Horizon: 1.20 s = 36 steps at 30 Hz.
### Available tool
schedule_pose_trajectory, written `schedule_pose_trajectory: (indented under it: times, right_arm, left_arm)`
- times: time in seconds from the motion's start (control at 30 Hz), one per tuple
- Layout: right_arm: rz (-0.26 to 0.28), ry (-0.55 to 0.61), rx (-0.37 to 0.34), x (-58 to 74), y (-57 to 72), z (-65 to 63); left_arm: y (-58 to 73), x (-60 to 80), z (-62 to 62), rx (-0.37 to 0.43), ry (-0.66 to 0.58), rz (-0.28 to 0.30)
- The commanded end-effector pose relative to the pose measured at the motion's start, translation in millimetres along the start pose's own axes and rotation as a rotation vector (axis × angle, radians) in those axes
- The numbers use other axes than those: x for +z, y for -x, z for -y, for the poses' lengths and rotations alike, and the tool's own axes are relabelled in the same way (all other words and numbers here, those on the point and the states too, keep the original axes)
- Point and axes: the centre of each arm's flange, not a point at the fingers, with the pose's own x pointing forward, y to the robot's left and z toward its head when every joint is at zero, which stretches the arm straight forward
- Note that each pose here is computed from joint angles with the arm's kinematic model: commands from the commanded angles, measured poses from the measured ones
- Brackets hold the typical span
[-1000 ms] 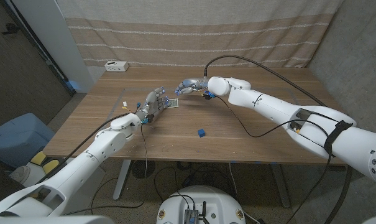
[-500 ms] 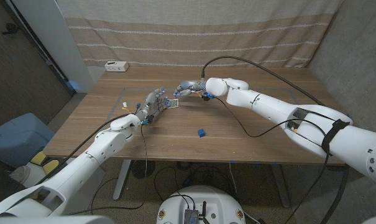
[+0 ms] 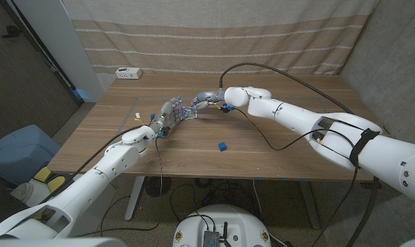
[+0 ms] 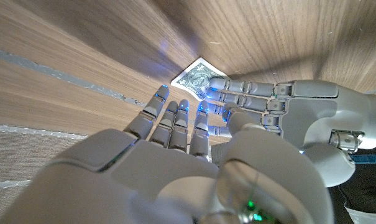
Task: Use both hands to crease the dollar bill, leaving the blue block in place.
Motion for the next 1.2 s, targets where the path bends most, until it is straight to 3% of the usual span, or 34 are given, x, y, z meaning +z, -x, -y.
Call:
schedule_pose_trajectory:
  times: [0.03,0.83,1.2]
  right_arm:
    - [0.009,0.007,0.031,1.9,-7.9,-4.2]
    - [-0.006,0.023,0.078,0.5,-19.3,-11.5]
    - [-0.015,0.031,0.091,-2.1,-21.4,-13.6]
  left_arm:
    - [-2.0,-0.4,-0.6,0.001,0.001,-0.004]
    - [-11.0,1.6,-3.2,-0.018,0.001,-0.011]
    - [-9.7,14.0,0.6,-0.038,-0.002,0.074]
